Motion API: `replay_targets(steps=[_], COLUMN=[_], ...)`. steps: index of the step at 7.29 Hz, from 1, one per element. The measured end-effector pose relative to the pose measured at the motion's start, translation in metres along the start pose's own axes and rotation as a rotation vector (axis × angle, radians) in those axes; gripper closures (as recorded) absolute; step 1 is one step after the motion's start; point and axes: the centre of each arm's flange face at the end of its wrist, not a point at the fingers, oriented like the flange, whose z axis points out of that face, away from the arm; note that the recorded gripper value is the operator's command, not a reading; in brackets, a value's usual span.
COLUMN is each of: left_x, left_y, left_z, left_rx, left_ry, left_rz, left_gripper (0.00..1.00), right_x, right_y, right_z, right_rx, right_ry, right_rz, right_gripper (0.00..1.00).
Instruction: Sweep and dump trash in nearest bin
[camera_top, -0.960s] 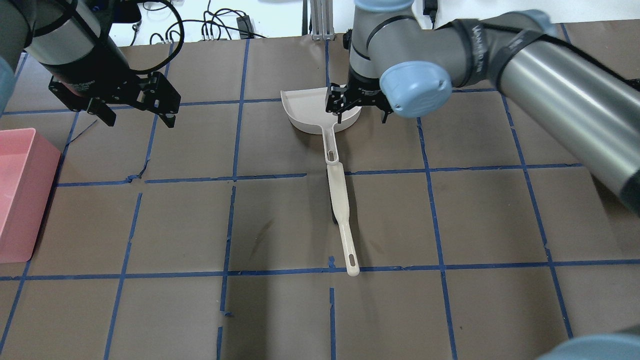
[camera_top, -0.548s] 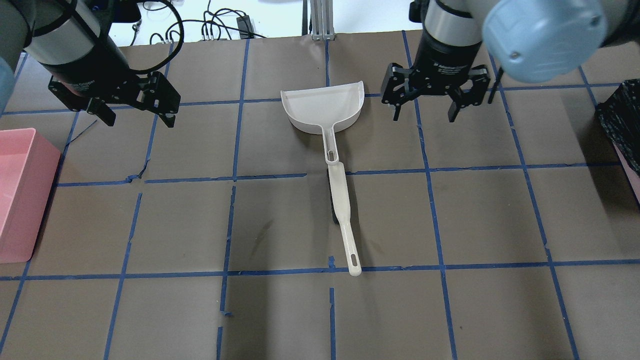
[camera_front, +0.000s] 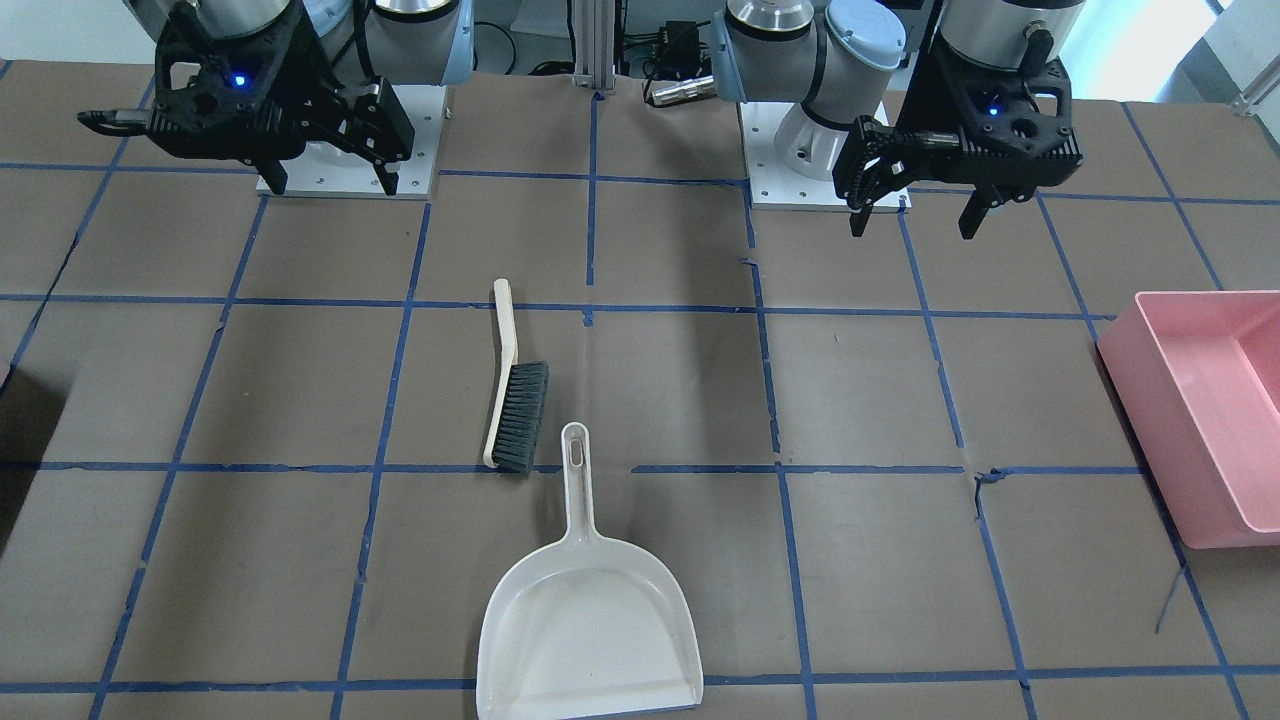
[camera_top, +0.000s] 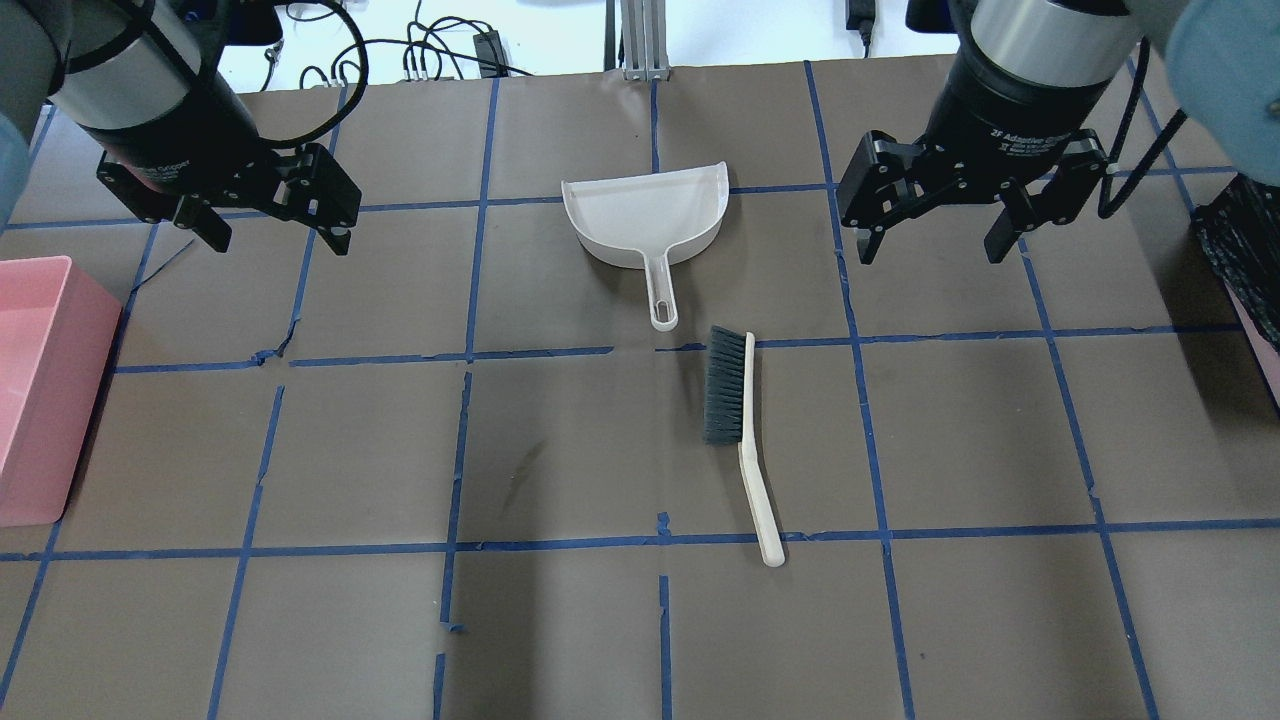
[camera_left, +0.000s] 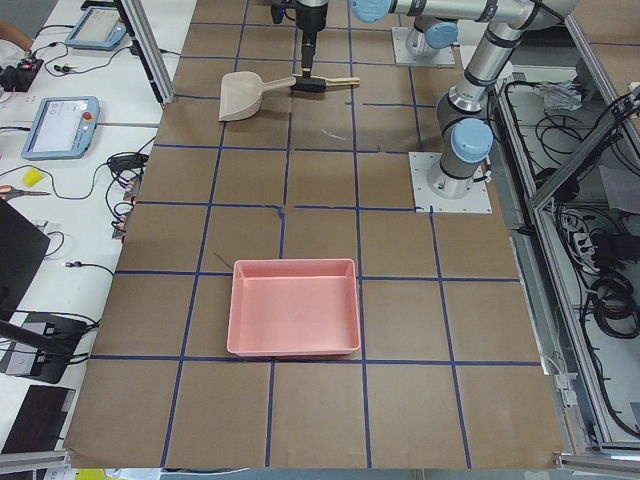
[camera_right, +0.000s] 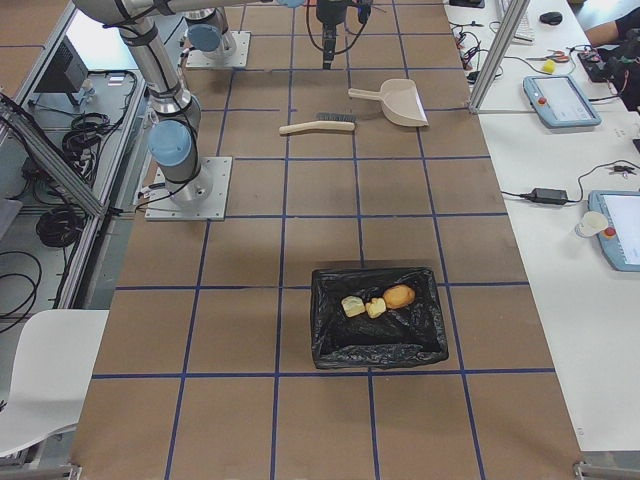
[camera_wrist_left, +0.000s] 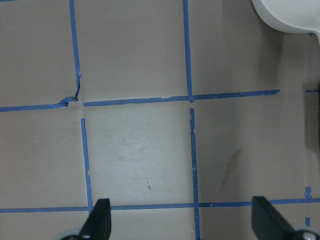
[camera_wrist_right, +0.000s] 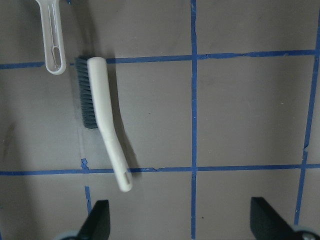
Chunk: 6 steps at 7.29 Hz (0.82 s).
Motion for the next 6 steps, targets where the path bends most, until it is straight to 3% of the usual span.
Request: replay_targets(steps=[6], left_x=[0.0005], left_y=[0.0000], left_z=[0.0000], left_rx=[0.000], left_ry=[0.002], left_rz=[0.001], left_gripper=[0.00], right_x=[0.0023], right_y=[0.0035], right_z=[-0.0020], right_rx=[0.018], right_ry=[0.022], right_rz=[-0.003], right_gripper=[0.00])
